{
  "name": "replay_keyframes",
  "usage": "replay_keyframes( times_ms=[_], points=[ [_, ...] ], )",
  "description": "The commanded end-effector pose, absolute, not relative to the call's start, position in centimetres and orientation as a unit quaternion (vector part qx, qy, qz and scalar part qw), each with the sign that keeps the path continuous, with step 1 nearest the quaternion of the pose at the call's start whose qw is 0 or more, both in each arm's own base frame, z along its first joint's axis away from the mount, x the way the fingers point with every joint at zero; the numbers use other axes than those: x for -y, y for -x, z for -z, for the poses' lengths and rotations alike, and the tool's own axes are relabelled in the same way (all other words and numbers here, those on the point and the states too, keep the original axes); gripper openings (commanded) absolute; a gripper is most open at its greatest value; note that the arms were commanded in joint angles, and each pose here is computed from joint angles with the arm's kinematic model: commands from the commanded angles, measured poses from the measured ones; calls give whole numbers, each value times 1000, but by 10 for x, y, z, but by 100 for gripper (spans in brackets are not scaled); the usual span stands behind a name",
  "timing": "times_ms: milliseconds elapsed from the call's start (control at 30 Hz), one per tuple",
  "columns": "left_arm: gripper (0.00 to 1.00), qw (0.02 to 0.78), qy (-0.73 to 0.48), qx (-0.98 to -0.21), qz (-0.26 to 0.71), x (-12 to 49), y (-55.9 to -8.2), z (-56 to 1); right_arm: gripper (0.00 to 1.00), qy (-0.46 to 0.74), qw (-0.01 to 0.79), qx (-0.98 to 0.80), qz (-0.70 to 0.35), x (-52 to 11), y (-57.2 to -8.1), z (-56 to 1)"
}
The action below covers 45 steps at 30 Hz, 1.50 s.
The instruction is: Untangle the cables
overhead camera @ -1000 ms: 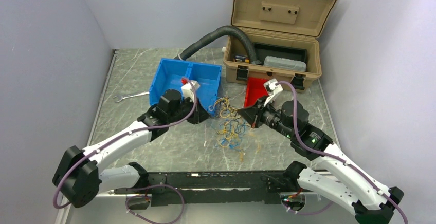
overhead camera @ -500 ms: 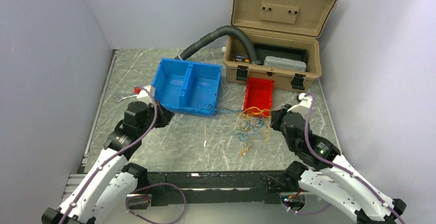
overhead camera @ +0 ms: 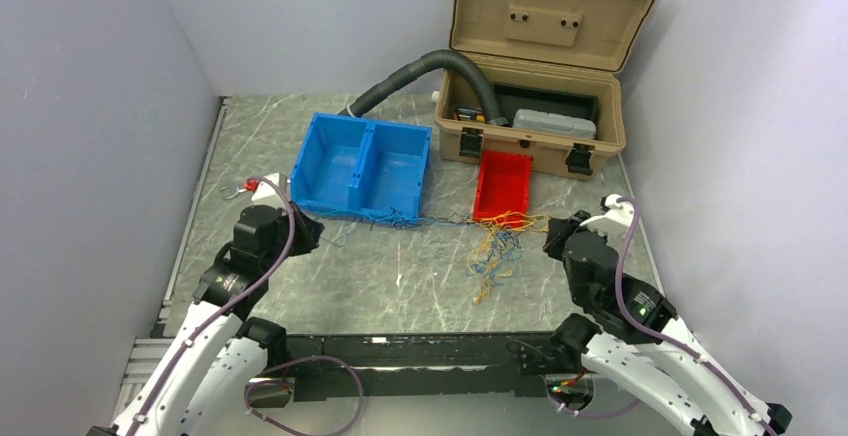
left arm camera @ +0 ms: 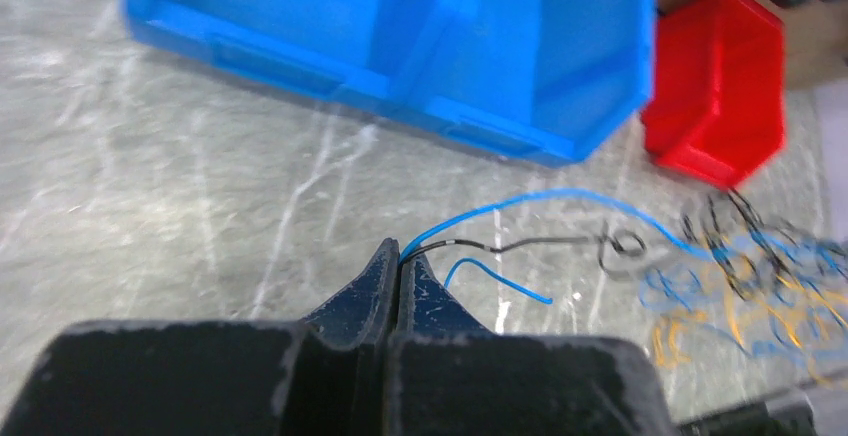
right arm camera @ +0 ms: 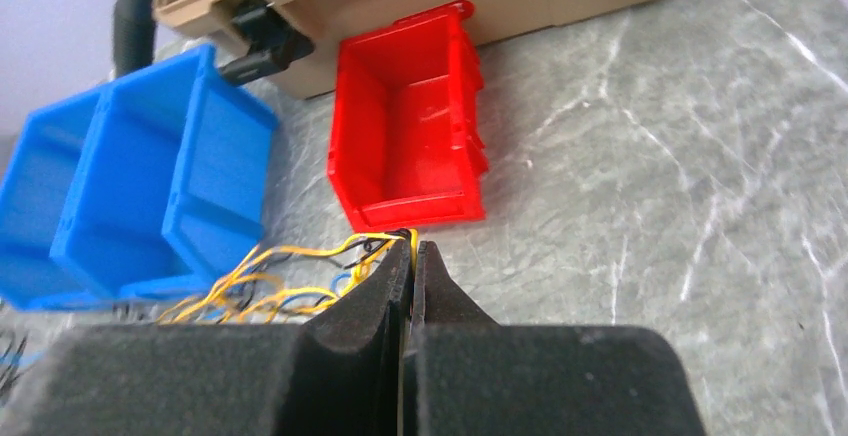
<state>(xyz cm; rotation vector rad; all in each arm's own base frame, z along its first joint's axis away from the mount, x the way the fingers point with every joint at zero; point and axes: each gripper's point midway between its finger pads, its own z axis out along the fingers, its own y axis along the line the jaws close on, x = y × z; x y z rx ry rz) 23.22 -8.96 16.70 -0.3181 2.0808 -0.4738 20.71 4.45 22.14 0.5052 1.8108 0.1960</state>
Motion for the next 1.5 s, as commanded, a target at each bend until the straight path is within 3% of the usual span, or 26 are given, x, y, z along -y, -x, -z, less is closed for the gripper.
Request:
replay_keyframes(
  times_ms=[0, 100, 200, 333, 467, 767, 900, 1467],
  points=[
    [0, 490, -11, -815, 308, 142, -236, -191, 0, -92, 607, -777, -140, -82, -213, -236],
    [0, 463, -48, -802, 374, 171, -227, -190, 0, -26, 609, -766, -205, -116, -212, -240],
    [4, 451, -68, -810, 367, 182, -222, -184, 0, 6, 596, -770, -228, -133, -211, -233],
    [42, 462, -92, -813, 341, 189, -217, -187, 0, 45, 574, -783, -234, -146, -208, -226],
    [54, 464, -125, -806, 345, 203, -211, -192, 0, 56, 569, -783, -247, -153, -206, -230],
    [51, 462, -250, -771, 361, 267, -202, -209, 0, 84, 565, -768, -291, -166, -196, -275],
    [47, 477, -275, -760, 346, 288, -204, -205, 0, 58, 564, -774, -281, -160, -199, -286],
    [47, 505, -342, -720, 330, 343, -204, -204, 0, 46, 574, -749, -328, -169, -196, -337]
  ],
)
